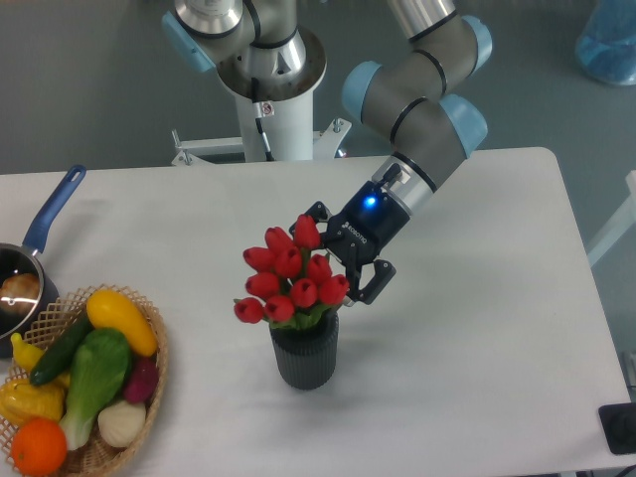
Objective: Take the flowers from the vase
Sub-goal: 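Close the gripper around the tulip stems below the blooms, then lift the tulip bouquet straight up out of the black vase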
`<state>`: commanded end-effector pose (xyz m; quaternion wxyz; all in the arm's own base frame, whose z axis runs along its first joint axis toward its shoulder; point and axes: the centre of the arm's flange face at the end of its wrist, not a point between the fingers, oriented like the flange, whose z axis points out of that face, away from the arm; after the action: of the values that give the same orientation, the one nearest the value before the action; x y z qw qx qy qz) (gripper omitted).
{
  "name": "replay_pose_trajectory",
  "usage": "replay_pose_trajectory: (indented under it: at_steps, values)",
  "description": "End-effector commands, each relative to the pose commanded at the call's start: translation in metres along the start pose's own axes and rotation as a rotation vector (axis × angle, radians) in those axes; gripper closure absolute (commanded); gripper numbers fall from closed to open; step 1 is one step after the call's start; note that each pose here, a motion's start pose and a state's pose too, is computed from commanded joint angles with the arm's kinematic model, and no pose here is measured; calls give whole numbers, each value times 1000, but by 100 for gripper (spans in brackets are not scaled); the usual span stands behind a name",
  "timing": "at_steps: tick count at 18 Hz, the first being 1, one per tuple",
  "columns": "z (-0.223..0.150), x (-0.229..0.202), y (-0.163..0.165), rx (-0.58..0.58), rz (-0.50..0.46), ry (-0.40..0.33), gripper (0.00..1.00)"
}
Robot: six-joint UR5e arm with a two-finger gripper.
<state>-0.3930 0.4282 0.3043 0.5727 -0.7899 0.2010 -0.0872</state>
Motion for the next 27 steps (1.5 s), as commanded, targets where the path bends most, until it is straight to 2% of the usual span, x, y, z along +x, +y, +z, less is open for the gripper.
replay_pose_trajectory:
  at_steps: [2, 3, 5, 7, 15, 24, 27]
  values:
    - [-2, 1, 3, 1, -14, -3, 85]
    - [-4, 0, 4, 1, -16, -6, 92]
    - [-8, -2, 3, 12, -31, -14, 99]
    - [-15, -5, -6, 62, -54, -26, 100]
    - [-37, -18, -34, 121, -120, -58, 100]
    - [-62, -29, -107, 151, -199, -79, 100]
    - [-65, -23, -120, 153, -210, -81, 100]
